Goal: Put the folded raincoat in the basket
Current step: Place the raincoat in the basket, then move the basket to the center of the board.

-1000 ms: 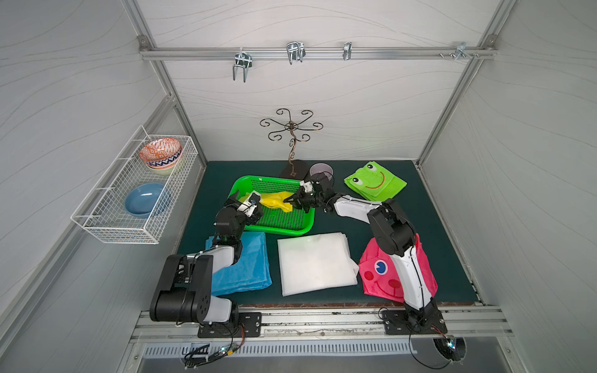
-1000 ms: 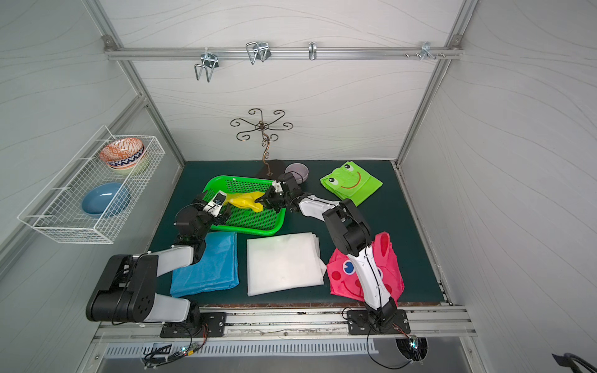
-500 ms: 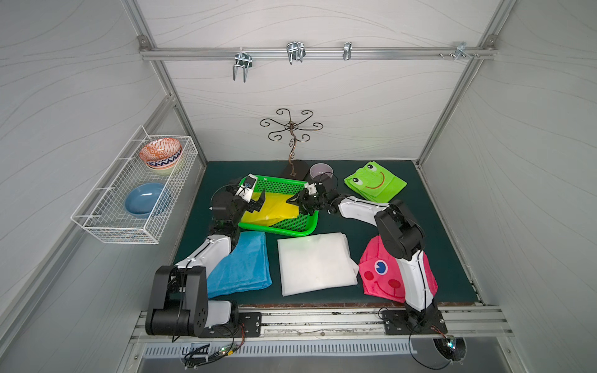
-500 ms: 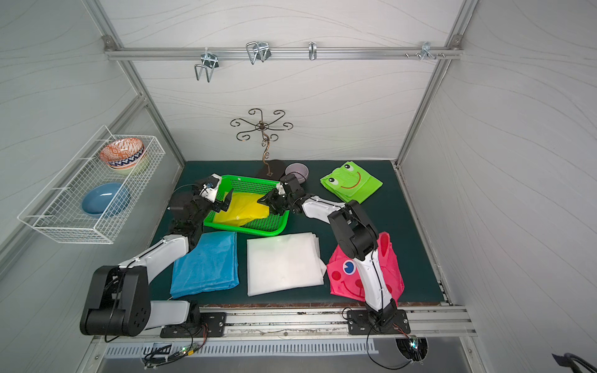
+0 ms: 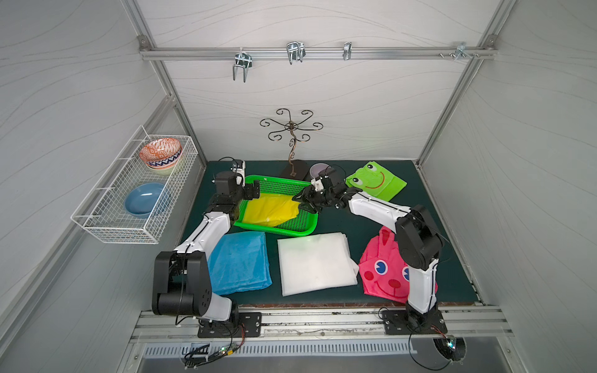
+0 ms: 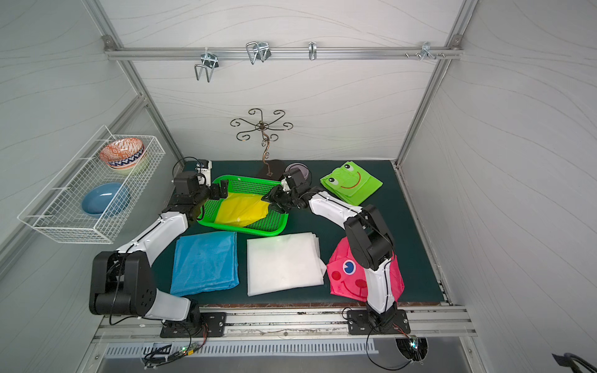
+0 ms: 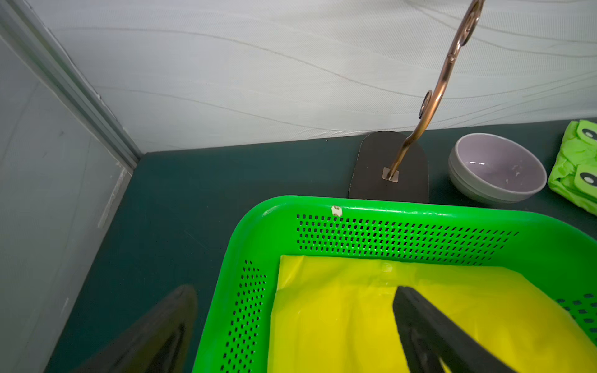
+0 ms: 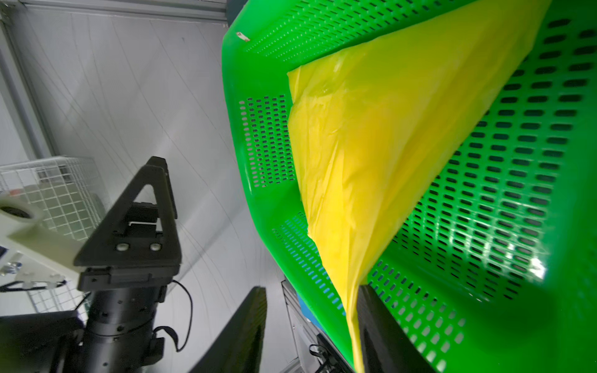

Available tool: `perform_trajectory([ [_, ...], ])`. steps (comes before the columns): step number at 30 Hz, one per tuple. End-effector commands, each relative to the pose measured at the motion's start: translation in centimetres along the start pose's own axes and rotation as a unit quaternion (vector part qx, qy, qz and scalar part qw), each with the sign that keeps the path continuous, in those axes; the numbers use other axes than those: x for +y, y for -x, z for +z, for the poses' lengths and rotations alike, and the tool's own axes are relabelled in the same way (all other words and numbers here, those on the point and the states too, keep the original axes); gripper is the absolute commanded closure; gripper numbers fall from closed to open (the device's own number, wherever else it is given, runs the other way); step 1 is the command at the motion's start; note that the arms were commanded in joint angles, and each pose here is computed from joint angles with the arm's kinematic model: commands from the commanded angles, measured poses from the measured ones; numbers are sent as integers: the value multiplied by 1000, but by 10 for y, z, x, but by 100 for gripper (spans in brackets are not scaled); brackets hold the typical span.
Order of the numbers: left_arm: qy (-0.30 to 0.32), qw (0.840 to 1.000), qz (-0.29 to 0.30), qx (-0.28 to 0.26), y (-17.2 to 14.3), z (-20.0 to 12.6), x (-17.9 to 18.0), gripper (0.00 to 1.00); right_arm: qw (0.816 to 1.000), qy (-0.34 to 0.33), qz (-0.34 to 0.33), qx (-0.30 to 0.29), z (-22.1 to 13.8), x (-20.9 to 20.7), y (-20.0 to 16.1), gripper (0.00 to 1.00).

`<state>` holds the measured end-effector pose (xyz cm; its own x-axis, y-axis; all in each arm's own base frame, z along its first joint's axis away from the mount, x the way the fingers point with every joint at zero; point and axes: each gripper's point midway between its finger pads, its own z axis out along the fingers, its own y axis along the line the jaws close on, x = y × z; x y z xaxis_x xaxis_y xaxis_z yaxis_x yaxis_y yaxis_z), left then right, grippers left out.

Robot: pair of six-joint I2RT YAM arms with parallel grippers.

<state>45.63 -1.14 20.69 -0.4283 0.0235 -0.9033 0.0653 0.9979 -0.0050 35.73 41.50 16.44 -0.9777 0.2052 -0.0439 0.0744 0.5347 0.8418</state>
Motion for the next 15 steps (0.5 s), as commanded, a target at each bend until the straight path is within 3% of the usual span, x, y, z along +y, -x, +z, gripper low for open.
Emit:
perform_trajectory([
  [1, 11, 999, -46, 13, 1, 3, 5, 0, 996, -59, -51, -32, -27, -16, -10, 48],
  [8, 68, 994, -42, 74, -20, 14, 24, 1, 972, -171, -151, -61, -66, -30, 1, 41],
  [13, 93, 991, -55, 81, -25, 15, 32, 1, 942, -260, -198, -76, -67, -53, 1, 27],
  [15, 104, 989, -62, 86, -27, 15, 36, 1, 933, -284, -208, -74, -61, -61, 0, 26],
])
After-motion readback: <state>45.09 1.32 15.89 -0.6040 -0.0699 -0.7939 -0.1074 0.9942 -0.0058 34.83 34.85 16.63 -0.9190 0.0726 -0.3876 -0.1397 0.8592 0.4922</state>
